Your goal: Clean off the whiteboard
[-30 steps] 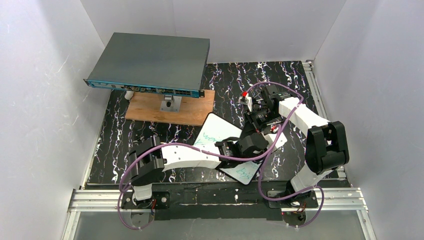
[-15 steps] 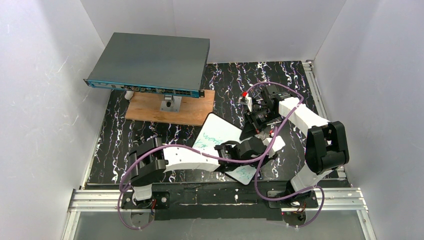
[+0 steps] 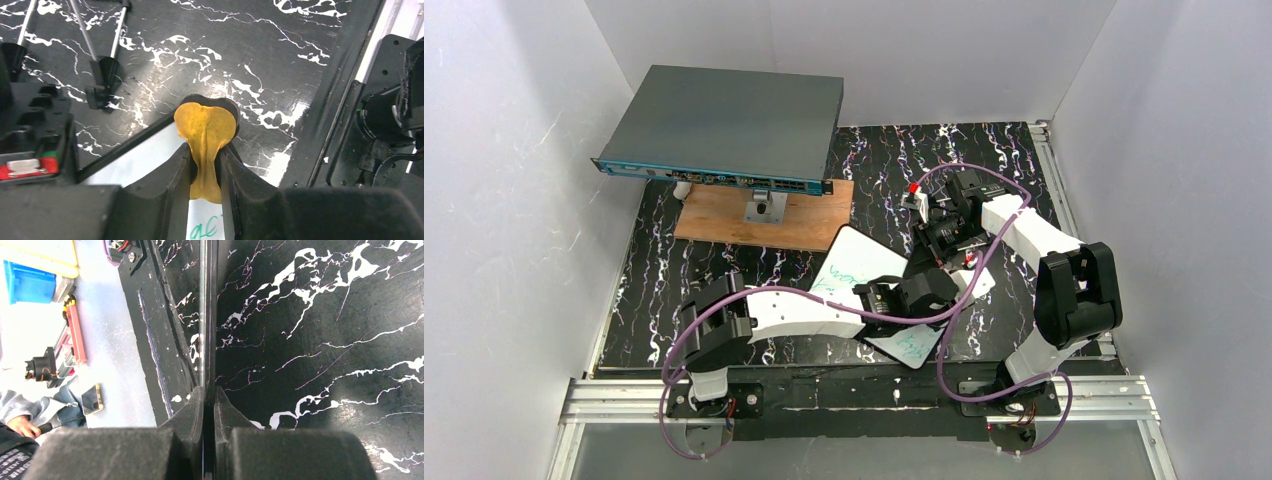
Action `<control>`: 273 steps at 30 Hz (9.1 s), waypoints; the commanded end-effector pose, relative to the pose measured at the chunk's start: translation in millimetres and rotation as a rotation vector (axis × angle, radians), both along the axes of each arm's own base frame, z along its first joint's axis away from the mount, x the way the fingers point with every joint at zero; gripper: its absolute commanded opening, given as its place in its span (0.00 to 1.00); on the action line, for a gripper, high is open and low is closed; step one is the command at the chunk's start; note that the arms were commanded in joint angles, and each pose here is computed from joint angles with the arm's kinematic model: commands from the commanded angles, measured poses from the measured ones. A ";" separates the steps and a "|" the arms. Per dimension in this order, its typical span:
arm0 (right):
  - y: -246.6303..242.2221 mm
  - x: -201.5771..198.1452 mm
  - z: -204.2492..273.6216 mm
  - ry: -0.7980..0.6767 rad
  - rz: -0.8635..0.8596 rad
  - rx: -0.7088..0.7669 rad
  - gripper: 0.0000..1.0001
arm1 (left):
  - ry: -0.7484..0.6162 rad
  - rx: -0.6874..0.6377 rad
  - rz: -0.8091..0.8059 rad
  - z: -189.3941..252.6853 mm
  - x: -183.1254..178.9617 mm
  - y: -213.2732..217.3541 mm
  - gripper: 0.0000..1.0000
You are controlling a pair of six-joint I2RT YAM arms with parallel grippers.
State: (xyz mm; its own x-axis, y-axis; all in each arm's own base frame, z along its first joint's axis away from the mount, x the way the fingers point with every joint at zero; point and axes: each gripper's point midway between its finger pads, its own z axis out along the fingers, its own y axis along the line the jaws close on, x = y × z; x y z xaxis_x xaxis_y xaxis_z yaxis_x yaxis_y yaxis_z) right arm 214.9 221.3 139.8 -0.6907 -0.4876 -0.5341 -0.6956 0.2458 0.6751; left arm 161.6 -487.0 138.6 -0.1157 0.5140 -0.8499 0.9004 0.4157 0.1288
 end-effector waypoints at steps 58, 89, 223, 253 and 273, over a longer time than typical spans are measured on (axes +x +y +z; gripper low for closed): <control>5.2 0.5 10.1 -0.052 0.030 0.053 0.01 | 0.148 0.011 -0.104 -29.5 -32.8 -6.6 0.00; 5.0 0.7 10.5 -0.057 0.031 0.053 0.01 | 0.104 -0.093 -0.140 16.1 7.6 -22.1 0.00; -3.8 -6.7 3.8 -0.161 0.064 -0.035 0.01 | 0.015 -0.306 0.658 -3.1 61.7 248.6 0.00; -3.4 -6.4 4.7 -0.186 0.067 -0.037 0.01 | 0.180 -0.322 0.782 -21.5 72.4 232.1 0.00; -3.1 -7.4 5.9 -0.186 0.071 -0.032 0.01 | 0.082 -0.128 0.802 -25.7 90.0 246.2 0.00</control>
State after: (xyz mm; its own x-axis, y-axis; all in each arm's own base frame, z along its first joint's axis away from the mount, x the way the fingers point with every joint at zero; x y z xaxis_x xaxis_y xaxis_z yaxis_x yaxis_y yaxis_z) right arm 197.4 208.3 137.9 -0.6870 -0.5386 -0.4878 -0.7029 0.3224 0.6340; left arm 241.9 -261.0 105.5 -0.4838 0.1397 -0.8640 0.3433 0.9383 -0.0405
